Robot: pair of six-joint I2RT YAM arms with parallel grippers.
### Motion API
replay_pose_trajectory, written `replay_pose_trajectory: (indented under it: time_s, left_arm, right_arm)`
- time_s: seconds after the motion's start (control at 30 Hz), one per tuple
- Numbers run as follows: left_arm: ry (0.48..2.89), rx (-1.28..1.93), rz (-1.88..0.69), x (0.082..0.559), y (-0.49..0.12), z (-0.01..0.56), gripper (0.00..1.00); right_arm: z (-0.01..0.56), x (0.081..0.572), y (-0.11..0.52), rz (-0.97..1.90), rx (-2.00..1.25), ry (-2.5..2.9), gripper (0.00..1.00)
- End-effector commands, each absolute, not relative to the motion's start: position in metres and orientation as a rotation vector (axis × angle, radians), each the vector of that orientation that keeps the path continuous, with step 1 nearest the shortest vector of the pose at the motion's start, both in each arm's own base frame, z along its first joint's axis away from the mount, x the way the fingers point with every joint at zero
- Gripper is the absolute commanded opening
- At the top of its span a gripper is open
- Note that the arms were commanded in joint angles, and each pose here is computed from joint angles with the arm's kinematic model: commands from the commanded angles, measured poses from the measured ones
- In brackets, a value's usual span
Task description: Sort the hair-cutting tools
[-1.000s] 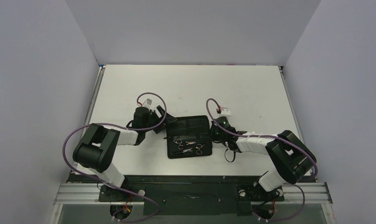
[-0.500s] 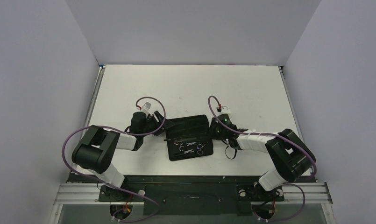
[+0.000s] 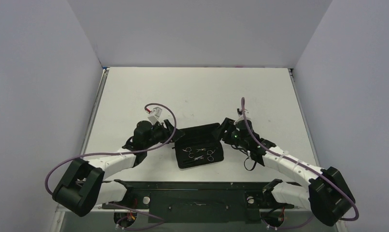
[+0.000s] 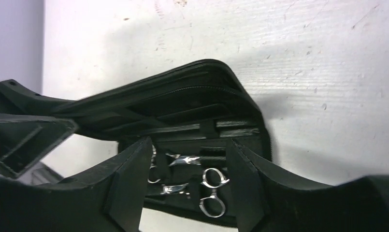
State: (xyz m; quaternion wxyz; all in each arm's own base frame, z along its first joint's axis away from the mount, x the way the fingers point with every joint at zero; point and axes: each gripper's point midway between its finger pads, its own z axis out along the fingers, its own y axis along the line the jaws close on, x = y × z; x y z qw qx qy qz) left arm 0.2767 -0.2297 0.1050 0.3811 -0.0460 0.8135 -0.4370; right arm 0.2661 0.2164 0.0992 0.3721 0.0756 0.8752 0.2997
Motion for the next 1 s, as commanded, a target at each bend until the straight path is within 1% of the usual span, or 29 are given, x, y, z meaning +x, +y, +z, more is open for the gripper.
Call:
replay_pose_trajectory:
  time_s: [0.0,0.07,0.13,0.33,0.5,0.7,0.83,0.97]
  left_arm:
    - [2.060,0.029,-1.039,0.255,-0.238,0.112,0.48]
    - [2.064,0.050,-1.021,0.247,-0.240,0.110,0.48]
    - [2.069,0.062,-1.006,0.240,-0.240,0.105,0.48]
    - [2.080,0.106,-0.998,0.215,-0.244,0.092,0.48]
    - [2.071,0.176,-0.991,0.193,-0.253,0.090,0.48]
    - [2.020,0.219,-1.002,0.181,-0.262,0.105,0.49]
    - [1.998,0.245,-1.018,0.175,-0.269,0.112,0.49]
    - [1.981,0.273,-1.017,0.169,-0.277,0.118,0.49]
  right_arm:
    - [0.113,0.245,0.225,0.963,0.357,2.208,0.59]
    - [0.114,0.238,0.231,1.022,0.414,2.203,0.62]
    - [0.110,0.229,0.237,1.061,0.456,2.212,0.63]
    - [0.106,0.215,0.252,1.141,0.537,2.185,0.65]
    - [0.111,0.213,0.245,1.127,0.605,2.098,0.65]
    - [0.131,0.209,0.244,1.149,0.584,2.057,0.66]
    - [0.142,0.211,0.246,1.107,0.537,2.072,0.67]
    - [0.140,0.214,0.251,1.046,0.498,2.130,0.69]
